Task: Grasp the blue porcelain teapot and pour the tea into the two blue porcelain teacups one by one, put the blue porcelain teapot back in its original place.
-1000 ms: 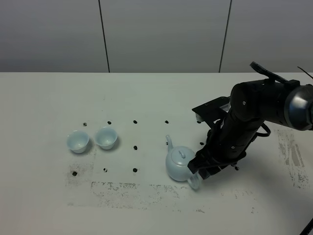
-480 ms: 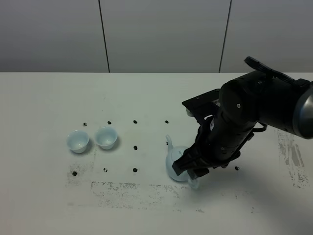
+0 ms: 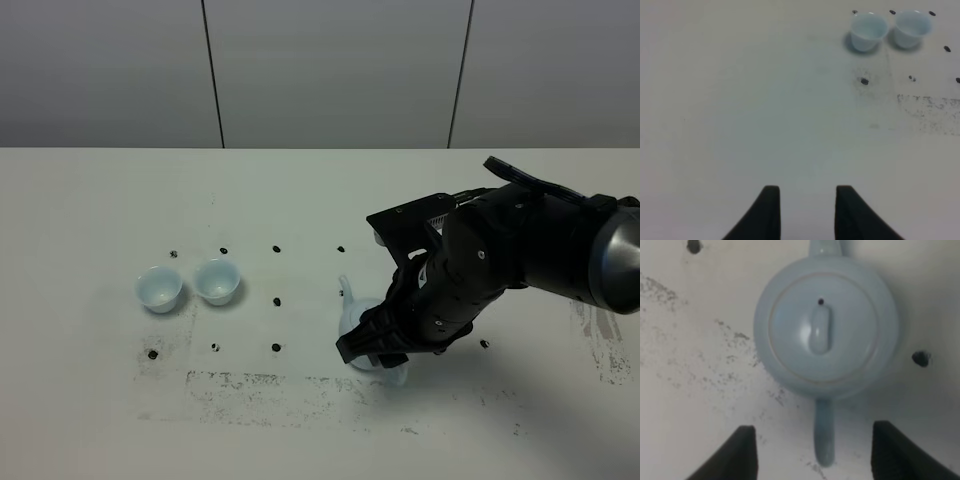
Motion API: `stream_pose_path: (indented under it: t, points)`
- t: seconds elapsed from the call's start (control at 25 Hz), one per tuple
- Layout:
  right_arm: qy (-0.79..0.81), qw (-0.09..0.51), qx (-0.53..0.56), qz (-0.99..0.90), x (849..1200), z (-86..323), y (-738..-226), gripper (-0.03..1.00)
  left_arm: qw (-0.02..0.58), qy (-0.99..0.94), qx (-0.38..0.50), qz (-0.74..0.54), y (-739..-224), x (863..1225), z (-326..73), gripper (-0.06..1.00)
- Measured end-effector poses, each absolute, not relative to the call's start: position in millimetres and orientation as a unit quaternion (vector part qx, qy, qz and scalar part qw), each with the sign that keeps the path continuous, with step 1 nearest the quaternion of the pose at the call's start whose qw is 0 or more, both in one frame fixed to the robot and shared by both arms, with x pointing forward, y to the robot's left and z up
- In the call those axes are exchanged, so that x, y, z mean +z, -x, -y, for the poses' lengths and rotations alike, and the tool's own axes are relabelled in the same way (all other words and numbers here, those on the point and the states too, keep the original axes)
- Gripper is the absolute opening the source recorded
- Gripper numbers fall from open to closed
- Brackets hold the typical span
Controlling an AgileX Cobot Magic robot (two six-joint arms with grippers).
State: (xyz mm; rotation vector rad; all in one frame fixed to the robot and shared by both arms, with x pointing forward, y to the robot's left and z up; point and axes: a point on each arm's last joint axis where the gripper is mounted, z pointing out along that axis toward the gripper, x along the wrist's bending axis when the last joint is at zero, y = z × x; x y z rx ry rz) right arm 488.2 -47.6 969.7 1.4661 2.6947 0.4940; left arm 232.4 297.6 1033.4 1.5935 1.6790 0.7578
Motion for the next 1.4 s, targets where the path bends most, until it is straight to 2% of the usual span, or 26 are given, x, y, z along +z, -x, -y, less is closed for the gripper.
stream_pose_path:
  t: [0.8, 1.04, 1.16, 1.4]
  points:
    - [-0.478, 0.036, 0.165, -0.862, 919.6, 57.7, -491.1, 0.48, 0.346, -0.614, 0.292, -0.647, -232.4, 1033.4, -297.6, 0.30]
    - [-0.477, 0.039, 0.170, -0.862, 916.0, 56.8, -493.4, 0.48, 0.346, -0.614, 0.292, -0.647, -232.4, 1033.4, -297.6, 0.30]
    - [-0.476, 0.041, 0.171, -0.862, 916.1, 57.2, -494.0, 0.41, 0.346, -0.614, 0.292, -0.647, -232.4, 1033.4, -297.6, 0.30]
    - [-0.454, 0.048, 0.174, -0.873, 916.4, 56.7, -494.9, 0.04, 0.346, -0.614, 0.292, -0.647, -232.4, 1033.4, -297.6, 0.30]
